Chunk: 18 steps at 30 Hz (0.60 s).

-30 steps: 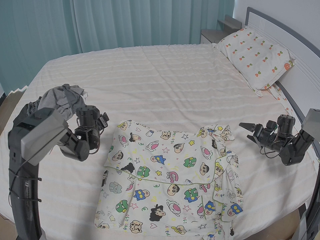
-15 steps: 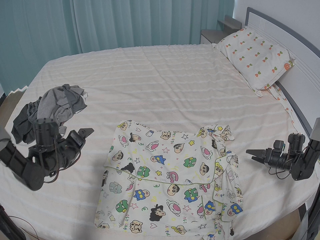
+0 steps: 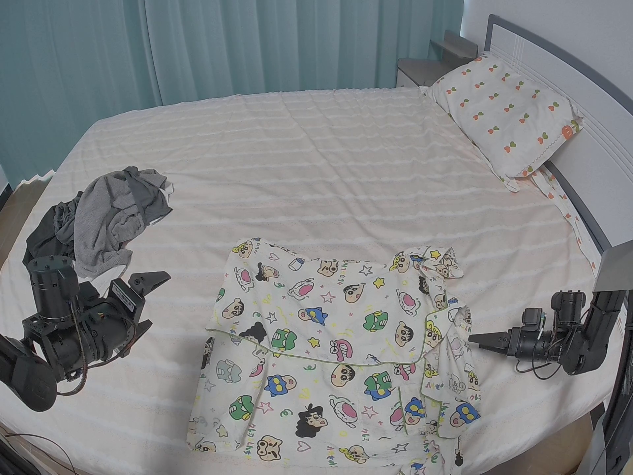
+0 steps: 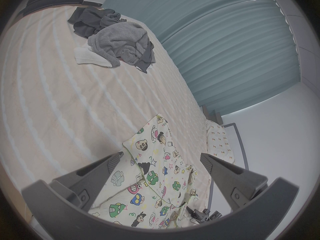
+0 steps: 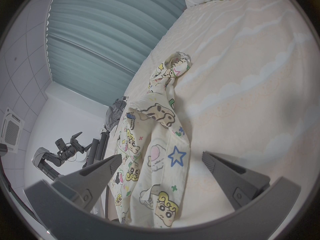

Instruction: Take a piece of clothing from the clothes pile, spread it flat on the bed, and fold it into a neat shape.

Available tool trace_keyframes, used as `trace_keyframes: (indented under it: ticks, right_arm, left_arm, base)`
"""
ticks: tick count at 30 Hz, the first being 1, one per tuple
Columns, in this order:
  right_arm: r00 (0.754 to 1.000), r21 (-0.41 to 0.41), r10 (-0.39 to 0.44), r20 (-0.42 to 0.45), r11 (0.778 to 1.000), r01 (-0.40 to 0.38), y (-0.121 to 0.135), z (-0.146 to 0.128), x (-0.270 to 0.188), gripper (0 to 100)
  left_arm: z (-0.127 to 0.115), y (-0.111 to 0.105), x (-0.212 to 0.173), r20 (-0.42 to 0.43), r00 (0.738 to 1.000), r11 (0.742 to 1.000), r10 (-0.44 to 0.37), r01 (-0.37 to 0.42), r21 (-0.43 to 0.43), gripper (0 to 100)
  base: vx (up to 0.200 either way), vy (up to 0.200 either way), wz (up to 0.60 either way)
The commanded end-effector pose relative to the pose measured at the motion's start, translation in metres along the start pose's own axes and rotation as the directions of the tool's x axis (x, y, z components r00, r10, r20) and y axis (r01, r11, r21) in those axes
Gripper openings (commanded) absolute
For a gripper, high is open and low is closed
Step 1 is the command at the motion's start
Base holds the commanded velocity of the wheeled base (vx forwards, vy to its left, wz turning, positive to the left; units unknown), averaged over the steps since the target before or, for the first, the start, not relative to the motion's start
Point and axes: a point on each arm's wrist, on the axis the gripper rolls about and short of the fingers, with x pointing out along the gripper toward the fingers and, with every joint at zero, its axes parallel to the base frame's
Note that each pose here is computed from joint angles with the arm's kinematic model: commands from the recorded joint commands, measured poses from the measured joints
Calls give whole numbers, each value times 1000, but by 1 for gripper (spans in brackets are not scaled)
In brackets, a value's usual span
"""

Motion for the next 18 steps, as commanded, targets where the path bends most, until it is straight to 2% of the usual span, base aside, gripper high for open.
trace_keyframes:
  ticks: [1,18]
  right_arm:
    - [1000,8,0,-18,1000,1,-6,-4,8,100]
    - [1000,-48,12,14,999,-11,-18,12,26,100]
  left_arm:
    - [0,0,0,-2,1000,1000,0,0,-1,100]
    - [-1,0,0,-4,1000,1000,1,-1,-22,100]
  base:
    - [0,0,0]
    - [0,0,0]
